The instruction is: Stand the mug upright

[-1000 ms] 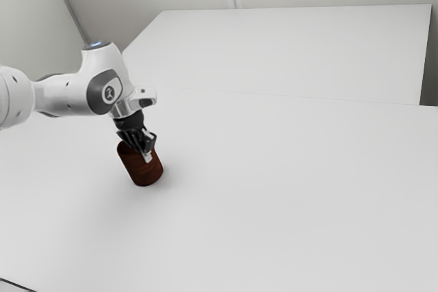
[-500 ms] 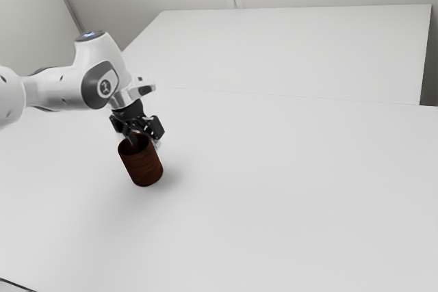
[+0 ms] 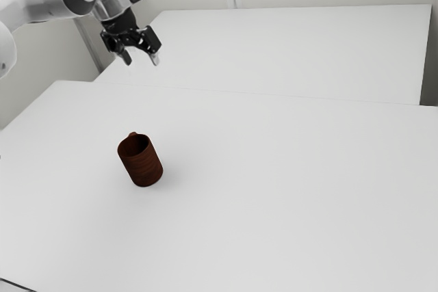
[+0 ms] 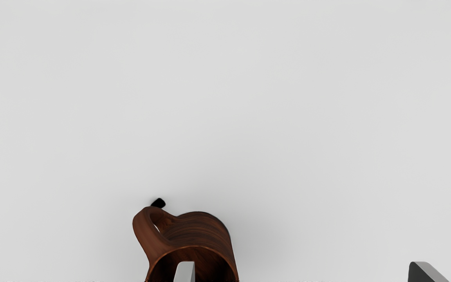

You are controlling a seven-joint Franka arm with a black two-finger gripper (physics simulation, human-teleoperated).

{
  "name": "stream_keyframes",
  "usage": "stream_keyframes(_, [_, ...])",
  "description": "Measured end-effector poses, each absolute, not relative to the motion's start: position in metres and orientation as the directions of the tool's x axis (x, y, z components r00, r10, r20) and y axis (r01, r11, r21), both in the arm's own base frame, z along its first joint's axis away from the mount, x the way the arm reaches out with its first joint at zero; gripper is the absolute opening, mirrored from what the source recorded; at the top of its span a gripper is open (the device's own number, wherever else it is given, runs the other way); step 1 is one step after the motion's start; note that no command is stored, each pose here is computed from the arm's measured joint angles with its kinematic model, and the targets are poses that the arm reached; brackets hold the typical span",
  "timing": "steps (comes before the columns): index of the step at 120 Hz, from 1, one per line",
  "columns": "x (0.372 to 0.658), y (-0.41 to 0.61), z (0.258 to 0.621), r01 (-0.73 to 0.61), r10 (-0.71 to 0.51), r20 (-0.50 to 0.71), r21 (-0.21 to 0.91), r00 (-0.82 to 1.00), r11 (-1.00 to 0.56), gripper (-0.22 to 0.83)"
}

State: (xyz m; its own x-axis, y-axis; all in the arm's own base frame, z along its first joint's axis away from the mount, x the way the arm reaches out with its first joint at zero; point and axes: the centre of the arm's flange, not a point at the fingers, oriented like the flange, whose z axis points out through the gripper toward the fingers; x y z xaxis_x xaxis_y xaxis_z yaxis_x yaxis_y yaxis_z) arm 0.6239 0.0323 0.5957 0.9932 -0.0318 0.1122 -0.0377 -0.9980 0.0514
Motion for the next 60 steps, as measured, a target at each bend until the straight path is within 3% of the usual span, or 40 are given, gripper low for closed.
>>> stream_keyframes(60, [0.609,0.027,0.603,-0.024,-0.023,0.011,0.068,1.000,-0.997,0.62])
